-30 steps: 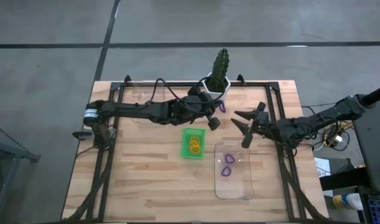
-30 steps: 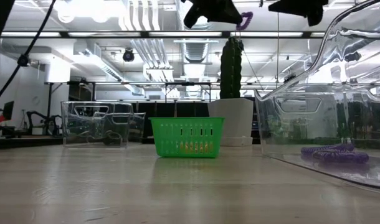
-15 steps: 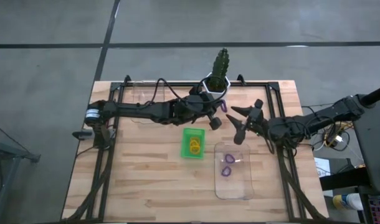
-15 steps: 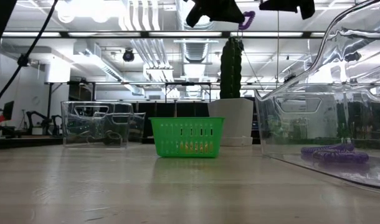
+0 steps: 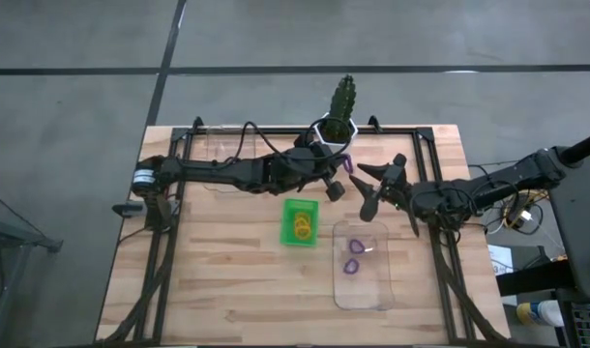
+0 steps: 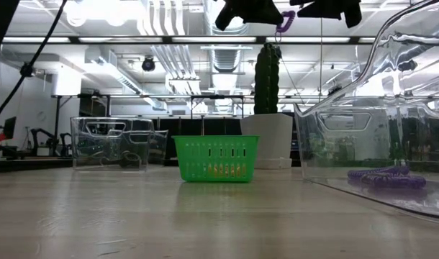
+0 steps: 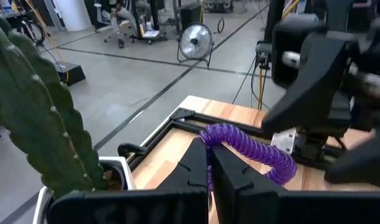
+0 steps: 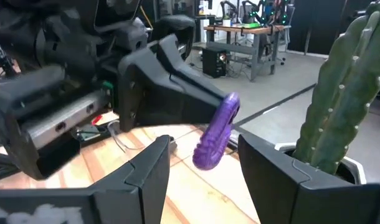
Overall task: Sort spring keychains
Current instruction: Put the purple spring keychain into the bottom transparent bin
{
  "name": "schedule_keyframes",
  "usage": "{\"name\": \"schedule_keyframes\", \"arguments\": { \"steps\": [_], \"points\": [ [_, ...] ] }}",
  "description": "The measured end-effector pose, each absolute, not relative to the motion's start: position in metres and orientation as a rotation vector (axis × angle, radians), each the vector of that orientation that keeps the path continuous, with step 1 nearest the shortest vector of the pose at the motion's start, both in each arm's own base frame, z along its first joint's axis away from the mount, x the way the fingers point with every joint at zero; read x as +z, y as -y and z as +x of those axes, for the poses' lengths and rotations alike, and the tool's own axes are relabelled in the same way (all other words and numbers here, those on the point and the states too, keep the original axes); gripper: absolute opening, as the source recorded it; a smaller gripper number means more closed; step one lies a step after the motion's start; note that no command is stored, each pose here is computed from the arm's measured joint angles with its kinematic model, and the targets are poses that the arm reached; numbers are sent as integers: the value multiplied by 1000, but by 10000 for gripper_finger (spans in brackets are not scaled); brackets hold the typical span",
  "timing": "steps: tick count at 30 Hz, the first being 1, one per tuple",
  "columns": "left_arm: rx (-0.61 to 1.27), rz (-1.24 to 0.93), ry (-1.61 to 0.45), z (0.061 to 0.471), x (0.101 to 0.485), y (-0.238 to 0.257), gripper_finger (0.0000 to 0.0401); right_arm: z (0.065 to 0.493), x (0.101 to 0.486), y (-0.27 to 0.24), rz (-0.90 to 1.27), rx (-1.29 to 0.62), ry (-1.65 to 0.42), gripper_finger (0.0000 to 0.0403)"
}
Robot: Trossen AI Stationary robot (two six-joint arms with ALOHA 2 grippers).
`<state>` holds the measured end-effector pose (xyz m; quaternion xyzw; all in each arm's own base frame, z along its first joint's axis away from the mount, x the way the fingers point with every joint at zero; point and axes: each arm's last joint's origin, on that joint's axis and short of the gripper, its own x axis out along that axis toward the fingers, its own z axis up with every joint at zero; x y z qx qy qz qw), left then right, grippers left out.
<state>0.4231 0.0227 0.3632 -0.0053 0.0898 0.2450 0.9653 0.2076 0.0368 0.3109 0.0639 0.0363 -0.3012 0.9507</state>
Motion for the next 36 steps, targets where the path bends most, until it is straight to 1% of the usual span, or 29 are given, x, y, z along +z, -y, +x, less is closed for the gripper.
{"name": "schedule_keyframes", "arguments": {
  "steps": [8, 20, 23, 26, 33, 34, 36],
  "points": [
    [494, -13, -150, 424, 366, -23, 0, 219, 302, -31, 132, -658, -98, 180],
    [490, -9, -172, 424, 360, -22, 0, 221, 302, -29, 122, -666, -91, 151],
    [488, -10, -171, 424, 361, -22, 0, 221, 302, -28, 122, -673, -90, 134],
    [471, -12, -172, 424, 361, -22, 0, 221, 302, -26, 122, -685, -89, 108],
    [458, -13, -173, 424, 360, -22, 0, 221, 302, -26, 121, -687, -89, 31],
    [451, -14, -173, 424, 360, -21, 0, 221, 302, -26, 118, -687, -90, 23],
    [442, -19, -171, 424, 361, -21, 0, 221, 302, -26, 118, -687, -91, 21]
  ]
}}
